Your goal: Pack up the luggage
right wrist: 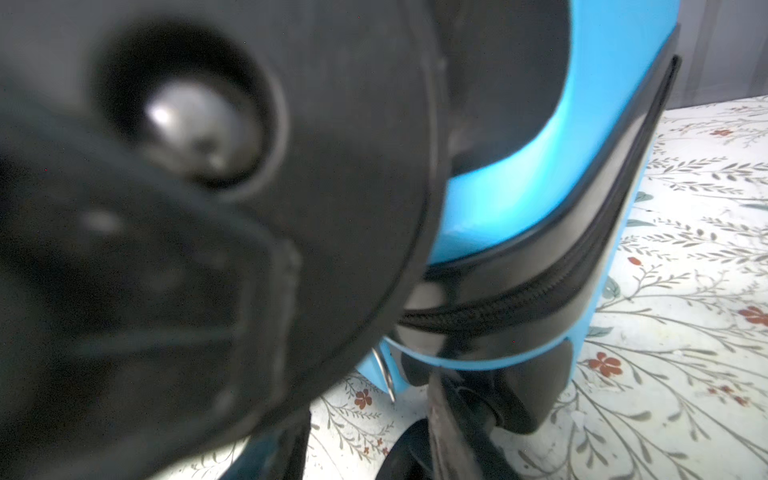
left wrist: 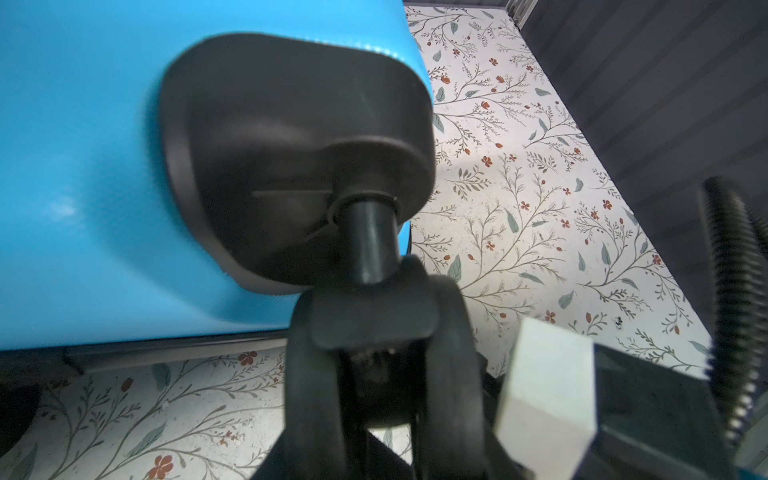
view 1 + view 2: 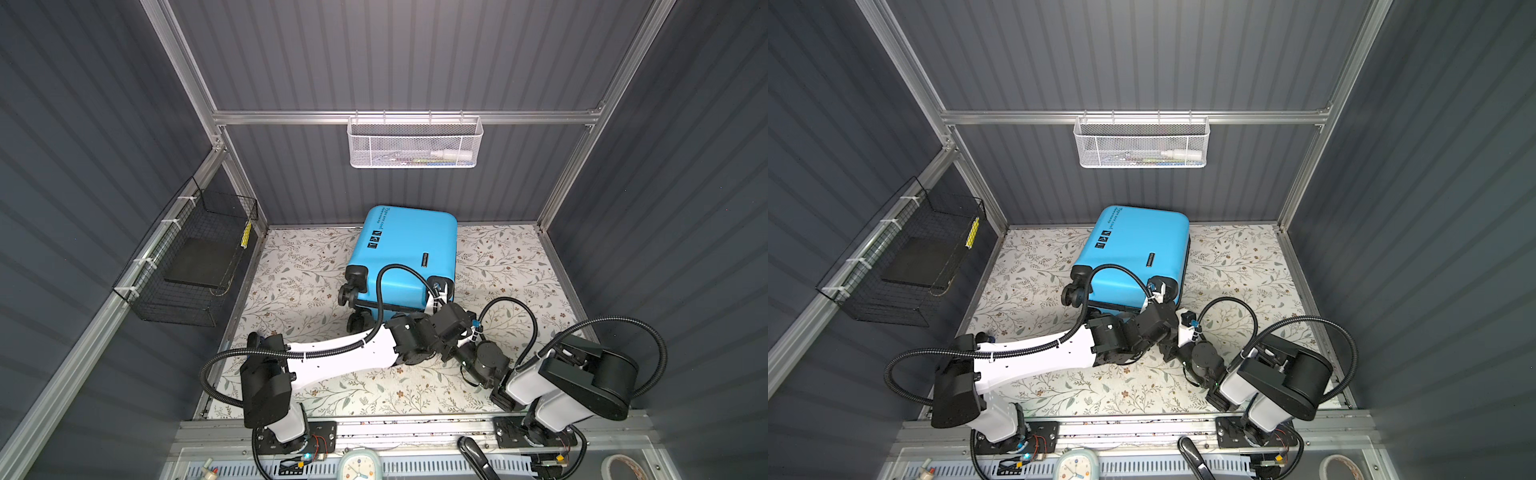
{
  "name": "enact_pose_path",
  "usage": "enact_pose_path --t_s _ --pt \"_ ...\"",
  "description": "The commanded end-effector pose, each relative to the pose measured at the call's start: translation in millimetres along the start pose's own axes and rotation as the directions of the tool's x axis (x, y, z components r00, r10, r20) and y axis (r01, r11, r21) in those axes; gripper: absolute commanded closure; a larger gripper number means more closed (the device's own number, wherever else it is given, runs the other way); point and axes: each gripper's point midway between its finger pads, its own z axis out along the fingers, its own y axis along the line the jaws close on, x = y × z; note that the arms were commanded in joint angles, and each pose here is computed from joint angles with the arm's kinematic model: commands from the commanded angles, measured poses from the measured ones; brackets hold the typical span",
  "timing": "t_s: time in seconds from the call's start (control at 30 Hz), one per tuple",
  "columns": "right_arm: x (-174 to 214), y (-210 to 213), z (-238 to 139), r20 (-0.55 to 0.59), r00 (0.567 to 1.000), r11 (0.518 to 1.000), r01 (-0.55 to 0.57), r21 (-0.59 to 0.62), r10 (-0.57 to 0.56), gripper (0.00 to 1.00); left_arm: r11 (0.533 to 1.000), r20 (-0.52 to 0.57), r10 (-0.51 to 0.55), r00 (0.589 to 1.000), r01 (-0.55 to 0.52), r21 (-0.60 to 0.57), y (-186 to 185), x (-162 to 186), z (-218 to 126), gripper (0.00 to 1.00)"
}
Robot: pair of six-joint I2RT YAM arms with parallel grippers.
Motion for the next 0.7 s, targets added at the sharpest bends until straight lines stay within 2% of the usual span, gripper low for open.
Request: enact_pose_path --t_s 0.0,0.67 --pt "-6.4 2.0 6.9 0.023 0.999 1.0 0.021 0.003 -0.021 0.55 0.966 0.222 -0.166 0.961 0.113 0.233 -47.5 -83.5 -56.9 1.0" --pt "-9.3 3.4 28.1 0.03 0.999 1.0 0.022 0.002 -0.022 0.65 0.961 0.218 -0.185 0.958 0.13 0.244 -49.4 -84.4 -56.8 1.0"
